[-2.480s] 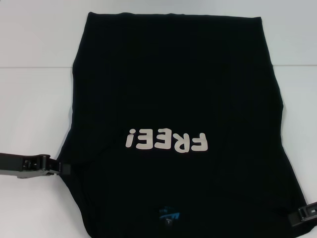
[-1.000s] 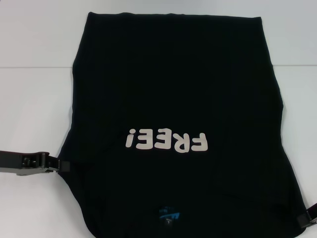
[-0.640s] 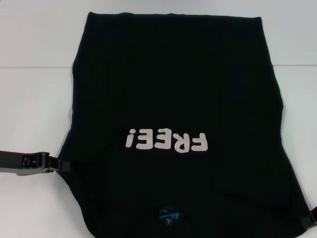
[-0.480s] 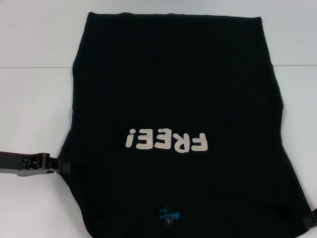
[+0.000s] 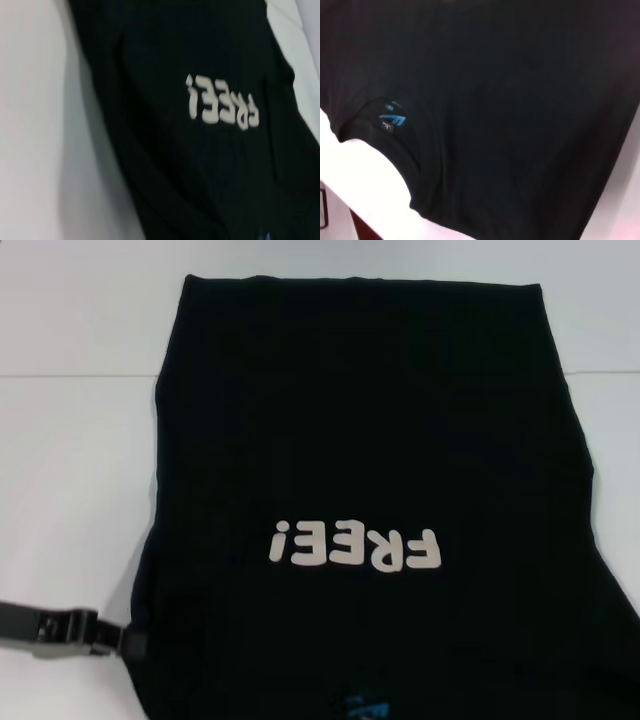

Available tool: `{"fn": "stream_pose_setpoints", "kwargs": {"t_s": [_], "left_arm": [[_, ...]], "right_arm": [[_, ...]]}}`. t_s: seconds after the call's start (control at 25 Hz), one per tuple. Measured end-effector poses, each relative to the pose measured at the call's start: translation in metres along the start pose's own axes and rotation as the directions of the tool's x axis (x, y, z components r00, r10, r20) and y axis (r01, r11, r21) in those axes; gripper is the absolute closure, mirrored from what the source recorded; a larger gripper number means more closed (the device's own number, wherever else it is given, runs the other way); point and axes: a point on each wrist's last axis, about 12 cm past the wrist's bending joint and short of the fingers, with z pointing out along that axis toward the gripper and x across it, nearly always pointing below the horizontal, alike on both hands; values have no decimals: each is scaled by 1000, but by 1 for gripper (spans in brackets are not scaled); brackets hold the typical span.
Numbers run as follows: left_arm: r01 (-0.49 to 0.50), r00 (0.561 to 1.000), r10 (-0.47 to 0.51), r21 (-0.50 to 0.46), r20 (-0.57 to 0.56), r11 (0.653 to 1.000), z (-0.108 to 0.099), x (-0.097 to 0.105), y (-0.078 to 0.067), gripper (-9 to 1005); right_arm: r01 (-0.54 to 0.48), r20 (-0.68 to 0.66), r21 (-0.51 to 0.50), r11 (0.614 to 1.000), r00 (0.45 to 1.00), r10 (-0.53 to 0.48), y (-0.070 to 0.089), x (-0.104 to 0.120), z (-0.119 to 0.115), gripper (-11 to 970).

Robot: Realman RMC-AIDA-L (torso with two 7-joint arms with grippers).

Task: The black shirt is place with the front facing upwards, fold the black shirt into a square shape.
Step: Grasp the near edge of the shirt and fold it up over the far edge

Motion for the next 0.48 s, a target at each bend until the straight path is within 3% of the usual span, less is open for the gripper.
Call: {"fn": "stream_pose_setpoints", "kwargs": {"t_s": [0.48], "left_arm": [[26,966,-4,79,-257,997,12,29,-9,928]], "right_arm": [[33,-59,33,999,998,-31,-6,11,-13,919]]}}
